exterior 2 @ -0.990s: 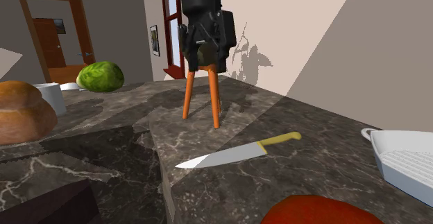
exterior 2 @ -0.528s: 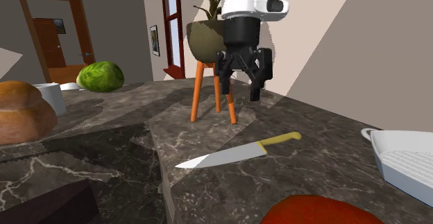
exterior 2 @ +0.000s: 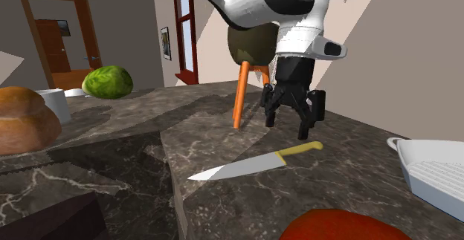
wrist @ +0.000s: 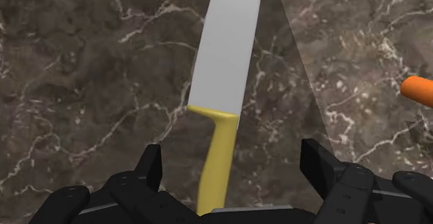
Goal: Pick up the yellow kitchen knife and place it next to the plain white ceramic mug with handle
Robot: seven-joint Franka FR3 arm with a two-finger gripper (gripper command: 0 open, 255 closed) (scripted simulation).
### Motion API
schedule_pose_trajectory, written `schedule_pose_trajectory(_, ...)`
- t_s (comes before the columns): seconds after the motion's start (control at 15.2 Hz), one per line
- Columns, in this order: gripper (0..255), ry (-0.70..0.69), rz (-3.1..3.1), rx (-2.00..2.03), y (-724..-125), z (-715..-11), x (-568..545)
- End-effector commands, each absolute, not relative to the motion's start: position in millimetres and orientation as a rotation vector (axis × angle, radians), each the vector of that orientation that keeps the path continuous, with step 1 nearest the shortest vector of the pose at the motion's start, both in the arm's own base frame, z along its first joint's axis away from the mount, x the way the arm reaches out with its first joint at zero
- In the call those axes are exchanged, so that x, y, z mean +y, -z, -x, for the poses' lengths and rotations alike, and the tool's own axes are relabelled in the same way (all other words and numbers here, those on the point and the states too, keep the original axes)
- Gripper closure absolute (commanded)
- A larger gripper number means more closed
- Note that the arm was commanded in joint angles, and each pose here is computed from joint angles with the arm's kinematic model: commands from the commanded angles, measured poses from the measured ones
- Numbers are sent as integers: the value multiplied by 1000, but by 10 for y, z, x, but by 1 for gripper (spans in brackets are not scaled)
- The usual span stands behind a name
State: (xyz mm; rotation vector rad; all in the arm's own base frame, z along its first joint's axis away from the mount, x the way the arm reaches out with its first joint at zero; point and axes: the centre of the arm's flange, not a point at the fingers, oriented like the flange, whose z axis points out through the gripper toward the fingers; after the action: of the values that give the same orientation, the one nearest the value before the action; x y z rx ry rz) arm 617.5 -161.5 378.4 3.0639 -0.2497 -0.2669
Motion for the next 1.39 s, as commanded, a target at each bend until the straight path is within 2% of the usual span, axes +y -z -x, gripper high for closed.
schedule_pose_trajectory(0.0, 0, 273, -3065, -254, -3662, -6195, -1628)
schedule_pose_trajectory(0.4, 0, 273, -3065, -254, -3373, -6141, -1639)
schedule_pose_trajectory(0.86, 0, 273, -3065, -254, -3373, -6142, -1639)
schedule_pose_trajectory(0.92, 255, 273, -3065, -254, -3373, -6142, -1639)
schedule_pose_trajectory(1.32, 255, 273, -3065, -254, -3374, -6142, -1640)
